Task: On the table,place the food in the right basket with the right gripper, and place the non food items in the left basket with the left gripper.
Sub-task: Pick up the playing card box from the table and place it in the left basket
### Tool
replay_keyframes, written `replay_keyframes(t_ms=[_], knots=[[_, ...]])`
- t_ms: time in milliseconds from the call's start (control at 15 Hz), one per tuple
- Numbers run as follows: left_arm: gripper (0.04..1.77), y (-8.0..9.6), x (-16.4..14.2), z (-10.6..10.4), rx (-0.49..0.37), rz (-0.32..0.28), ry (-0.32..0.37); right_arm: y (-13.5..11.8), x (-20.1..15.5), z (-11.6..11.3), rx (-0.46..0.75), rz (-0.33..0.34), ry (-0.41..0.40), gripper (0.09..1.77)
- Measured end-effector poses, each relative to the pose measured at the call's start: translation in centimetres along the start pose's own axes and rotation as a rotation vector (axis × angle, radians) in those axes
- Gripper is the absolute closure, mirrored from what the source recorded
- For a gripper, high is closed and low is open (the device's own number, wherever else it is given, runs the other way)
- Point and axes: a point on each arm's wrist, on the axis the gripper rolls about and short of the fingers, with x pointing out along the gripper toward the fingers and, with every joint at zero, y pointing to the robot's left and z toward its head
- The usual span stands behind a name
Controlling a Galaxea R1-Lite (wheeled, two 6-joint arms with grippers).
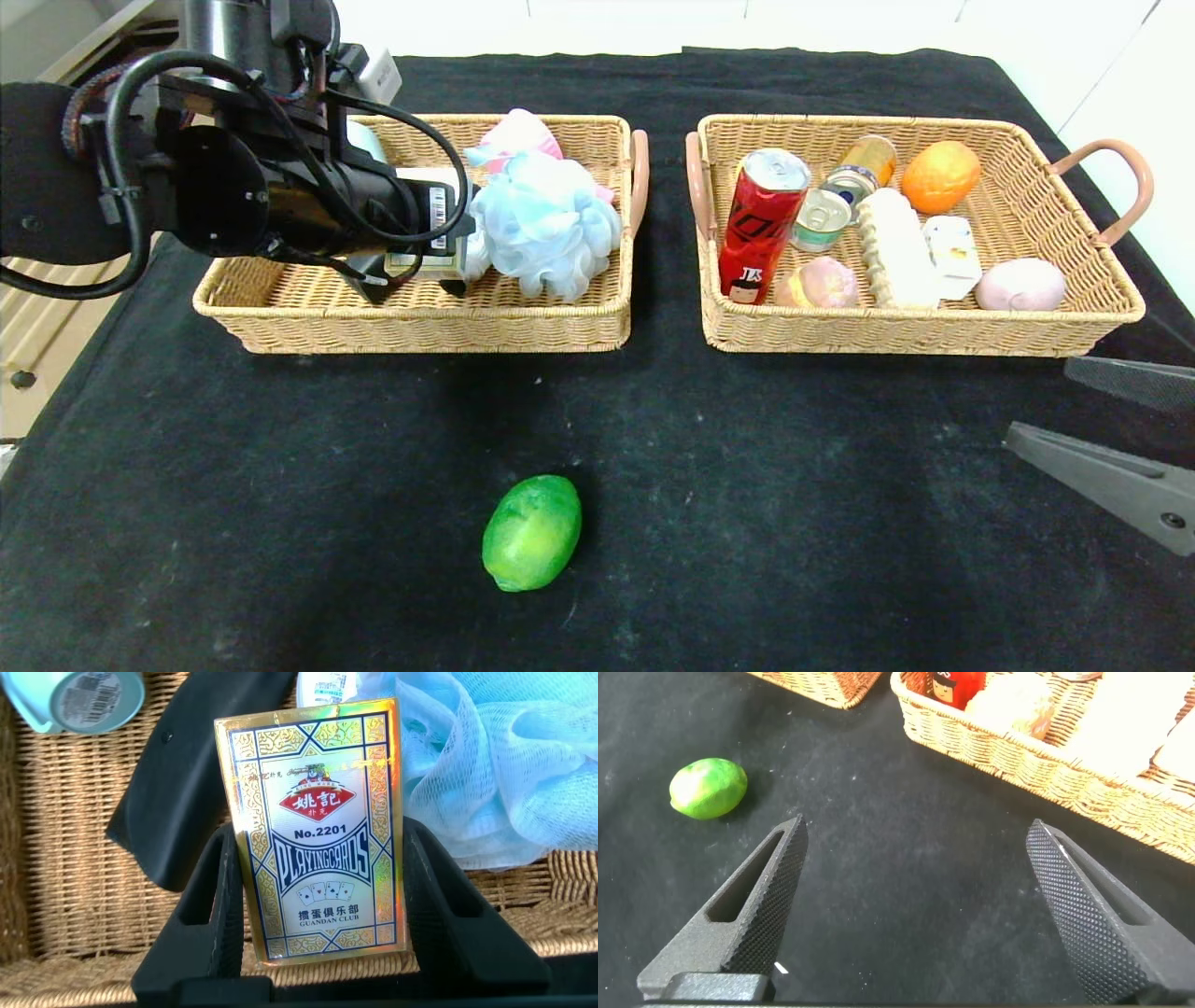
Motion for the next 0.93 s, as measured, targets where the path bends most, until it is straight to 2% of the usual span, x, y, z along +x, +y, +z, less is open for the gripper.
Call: replay_keyframes(t_ms=[467, 733, 933], knots=[[0.78, -0.1, 1.8, -0.2, 0.009, 0.017, 0.011, 0.0, -0.1, 0.1, -0.002, -0.001, -0.005, 0.15], [0.48, -0.1, 1.9, -0.2, 0.005, 0.017, 0.011, 0.0, -0.1, 0.1, -0.001, -0.001, -0.003, 0.15], [0.36, -0.1, 2.0, -0.3, 0.004, 0.019, 0.014, 0.0, -0.1, 0.0, -0.001, 0.0, -0.003, 0.15]])
